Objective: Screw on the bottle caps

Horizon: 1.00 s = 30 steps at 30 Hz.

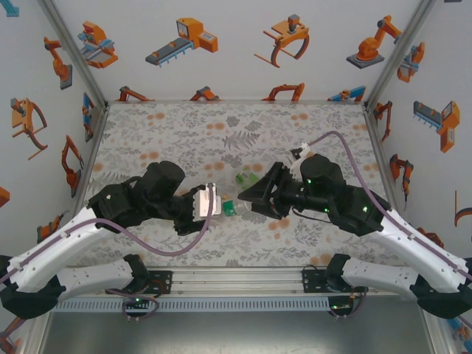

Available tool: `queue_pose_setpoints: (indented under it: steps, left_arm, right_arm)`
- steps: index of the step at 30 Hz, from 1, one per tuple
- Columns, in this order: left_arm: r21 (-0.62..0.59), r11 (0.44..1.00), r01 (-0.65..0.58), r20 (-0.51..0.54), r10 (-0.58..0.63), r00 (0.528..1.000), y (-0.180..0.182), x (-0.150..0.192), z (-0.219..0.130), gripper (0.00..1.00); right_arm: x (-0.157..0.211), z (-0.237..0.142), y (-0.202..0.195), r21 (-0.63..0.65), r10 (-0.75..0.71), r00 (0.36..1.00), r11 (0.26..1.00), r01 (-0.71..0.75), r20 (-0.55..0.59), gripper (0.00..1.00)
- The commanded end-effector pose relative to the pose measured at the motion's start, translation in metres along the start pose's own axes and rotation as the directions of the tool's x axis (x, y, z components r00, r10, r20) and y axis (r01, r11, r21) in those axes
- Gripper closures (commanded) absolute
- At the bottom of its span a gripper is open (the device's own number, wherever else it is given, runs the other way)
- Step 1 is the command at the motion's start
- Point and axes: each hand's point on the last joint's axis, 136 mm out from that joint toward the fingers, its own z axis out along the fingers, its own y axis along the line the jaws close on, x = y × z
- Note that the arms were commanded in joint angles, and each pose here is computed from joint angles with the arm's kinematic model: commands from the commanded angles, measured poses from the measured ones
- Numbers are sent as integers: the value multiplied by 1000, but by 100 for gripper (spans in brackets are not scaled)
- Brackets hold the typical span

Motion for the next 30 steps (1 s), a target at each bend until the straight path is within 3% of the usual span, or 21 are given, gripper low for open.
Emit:
queue_pose_setpoints:
  steps: [1, 9, 15, 18, 23, 28, 30]
  left_arm:
    - [19, 998, -52, 107, 49, 993, -3, -26, -5, 100]
    - [27, 998, -50, 118, 46, 992, -5, -27, -7, 100]
    - [39, 998, -53, 137, 48, 989, -10, -28, -10, 100]
    - [49, 997, -53, 147, 46, 988, -12, -29, -12, 100]
    - [54, 997, -58, 161, 49, 986, -16, -30, -15, 100]
    - [65, 996, -60, 175, 48, 983, -19, -31, -18, 100]
    - [73, 996, -59, 179, 45, 983, -21, -31, -18, 100]
  right_arm:
    - [-4, -11, 14, -39, -148, 988, 988, 150, 38, 40]
    - [-10, -40, 33, -70, -405, 906, 907, 416, 124, 33]
    - [-10, -57, 48, -51, -658, 734, 738, 673, 169, 32]
    - [-1, -60, 57, -69, -792, 595, 591, 803, 139, 33]
    - [28, -64, 68, -181, -959, 264, 242, 953, 108, 41]
    - [50, -68, 71, -267, -982, -57, -106, 958, 182, 42]
    - [60, -70, 74, -303, -962, -143, -212, 929, 233, 41]
